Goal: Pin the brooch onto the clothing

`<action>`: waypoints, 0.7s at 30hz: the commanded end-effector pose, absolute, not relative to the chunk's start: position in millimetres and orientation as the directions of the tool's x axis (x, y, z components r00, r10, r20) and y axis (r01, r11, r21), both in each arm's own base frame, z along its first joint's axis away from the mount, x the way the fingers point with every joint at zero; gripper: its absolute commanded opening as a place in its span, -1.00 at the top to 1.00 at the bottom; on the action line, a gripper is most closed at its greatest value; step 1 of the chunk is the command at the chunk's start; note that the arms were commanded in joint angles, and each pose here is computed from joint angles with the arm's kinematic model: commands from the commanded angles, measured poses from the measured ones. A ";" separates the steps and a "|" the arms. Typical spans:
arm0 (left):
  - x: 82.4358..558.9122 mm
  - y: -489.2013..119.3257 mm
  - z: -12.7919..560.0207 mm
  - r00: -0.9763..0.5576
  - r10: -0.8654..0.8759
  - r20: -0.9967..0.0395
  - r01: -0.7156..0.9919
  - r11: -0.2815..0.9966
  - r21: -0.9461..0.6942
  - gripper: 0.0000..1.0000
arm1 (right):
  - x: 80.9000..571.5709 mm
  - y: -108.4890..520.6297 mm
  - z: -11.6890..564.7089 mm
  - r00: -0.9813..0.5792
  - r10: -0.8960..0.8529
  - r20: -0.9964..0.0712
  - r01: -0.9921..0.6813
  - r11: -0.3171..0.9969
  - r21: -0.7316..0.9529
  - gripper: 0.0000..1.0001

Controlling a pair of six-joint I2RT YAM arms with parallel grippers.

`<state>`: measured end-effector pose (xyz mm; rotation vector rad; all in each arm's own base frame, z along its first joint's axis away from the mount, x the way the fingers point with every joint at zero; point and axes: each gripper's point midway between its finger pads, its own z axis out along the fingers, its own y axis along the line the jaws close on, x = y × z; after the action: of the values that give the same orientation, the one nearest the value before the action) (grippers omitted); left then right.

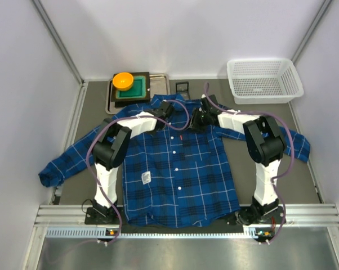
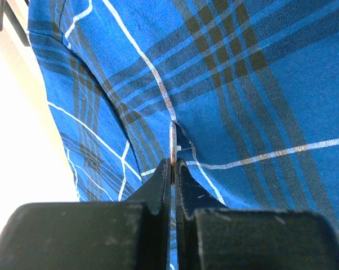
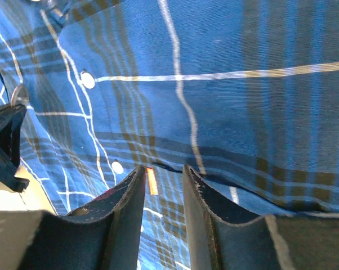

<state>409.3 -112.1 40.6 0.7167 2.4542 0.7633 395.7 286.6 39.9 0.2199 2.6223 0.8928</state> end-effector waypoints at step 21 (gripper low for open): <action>417.5 -154.5 71.4 -0.740 0.548 -0.390 0.308 0.791 0.528 1.00 | 400.5 269.2 48.5 -0.902 0.340 -0.264 0.109 0.773 0.625 0.45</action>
<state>415.9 -141.8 45.4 0.7099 2.4515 0.7039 393.5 271.6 32.9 0.3466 2.6455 0.8842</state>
